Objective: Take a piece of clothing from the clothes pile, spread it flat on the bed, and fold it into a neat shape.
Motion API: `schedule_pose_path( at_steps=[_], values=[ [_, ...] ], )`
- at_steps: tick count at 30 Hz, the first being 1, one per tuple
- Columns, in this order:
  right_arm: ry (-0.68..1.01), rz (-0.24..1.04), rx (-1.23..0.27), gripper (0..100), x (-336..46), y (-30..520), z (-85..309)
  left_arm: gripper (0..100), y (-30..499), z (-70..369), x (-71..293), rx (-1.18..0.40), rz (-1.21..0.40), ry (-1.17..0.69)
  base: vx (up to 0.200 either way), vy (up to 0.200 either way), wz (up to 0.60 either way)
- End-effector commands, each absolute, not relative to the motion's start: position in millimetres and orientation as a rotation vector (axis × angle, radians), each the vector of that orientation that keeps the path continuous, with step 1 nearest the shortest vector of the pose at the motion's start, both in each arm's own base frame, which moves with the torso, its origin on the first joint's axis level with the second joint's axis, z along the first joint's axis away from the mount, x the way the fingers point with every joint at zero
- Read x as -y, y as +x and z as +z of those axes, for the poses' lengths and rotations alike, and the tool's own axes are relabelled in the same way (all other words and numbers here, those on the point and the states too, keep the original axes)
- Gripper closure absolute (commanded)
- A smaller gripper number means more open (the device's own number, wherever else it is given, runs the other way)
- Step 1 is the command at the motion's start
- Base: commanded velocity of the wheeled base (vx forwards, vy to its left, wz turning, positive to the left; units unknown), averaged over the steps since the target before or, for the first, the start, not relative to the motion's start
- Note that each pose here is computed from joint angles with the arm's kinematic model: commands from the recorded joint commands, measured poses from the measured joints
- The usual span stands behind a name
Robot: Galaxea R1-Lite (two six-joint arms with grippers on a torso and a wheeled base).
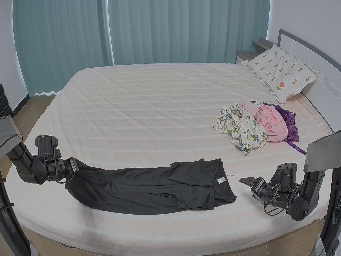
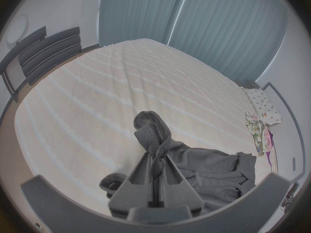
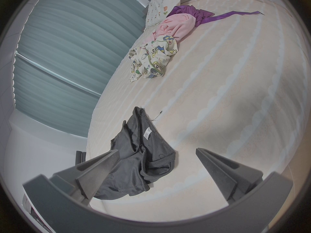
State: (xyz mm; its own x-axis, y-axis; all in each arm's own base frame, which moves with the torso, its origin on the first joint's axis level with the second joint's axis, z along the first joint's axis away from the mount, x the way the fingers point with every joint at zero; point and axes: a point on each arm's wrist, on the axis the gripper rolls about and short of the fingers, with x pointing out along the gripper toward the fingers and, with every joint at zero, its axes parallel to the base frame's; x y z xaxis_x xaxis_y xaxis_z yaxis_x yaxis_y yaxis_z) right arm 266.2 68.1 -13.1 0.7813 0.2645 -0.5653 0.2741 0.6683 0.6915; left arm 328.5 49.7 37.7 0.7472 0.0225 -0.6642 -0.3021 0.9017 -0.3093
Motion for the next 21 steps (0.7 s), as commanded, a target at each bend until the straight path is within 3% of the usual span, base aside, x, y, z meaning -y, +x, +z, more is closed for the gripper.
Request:
schedule_pose_path(
  at_steps=[1, 4, 21],
  values=[
    [0.857, -0.005, -0.696, 0, -68.3, 266.2, -12.9, 100, 325.8, 46.4, -17.7, -0.700, 0.152, -0.392, 0.000, 0.000, 0.00],
    [0.858, -0.003, -0.696, 0, -68.3, 266.2, -12.8, 100, 324.1, 50.1, 3.4, -0.700, 0.116, -0.391, 0.000, 0.000, 0.00],
    [0.859, 0.003, -0.685, 0, -68.9, 267.0, -15.3, 100, 326.6, 53.5, 82.0, -0.723, 0.039, -0.348, 0.000, -0.200, 0.00]
  ],
)
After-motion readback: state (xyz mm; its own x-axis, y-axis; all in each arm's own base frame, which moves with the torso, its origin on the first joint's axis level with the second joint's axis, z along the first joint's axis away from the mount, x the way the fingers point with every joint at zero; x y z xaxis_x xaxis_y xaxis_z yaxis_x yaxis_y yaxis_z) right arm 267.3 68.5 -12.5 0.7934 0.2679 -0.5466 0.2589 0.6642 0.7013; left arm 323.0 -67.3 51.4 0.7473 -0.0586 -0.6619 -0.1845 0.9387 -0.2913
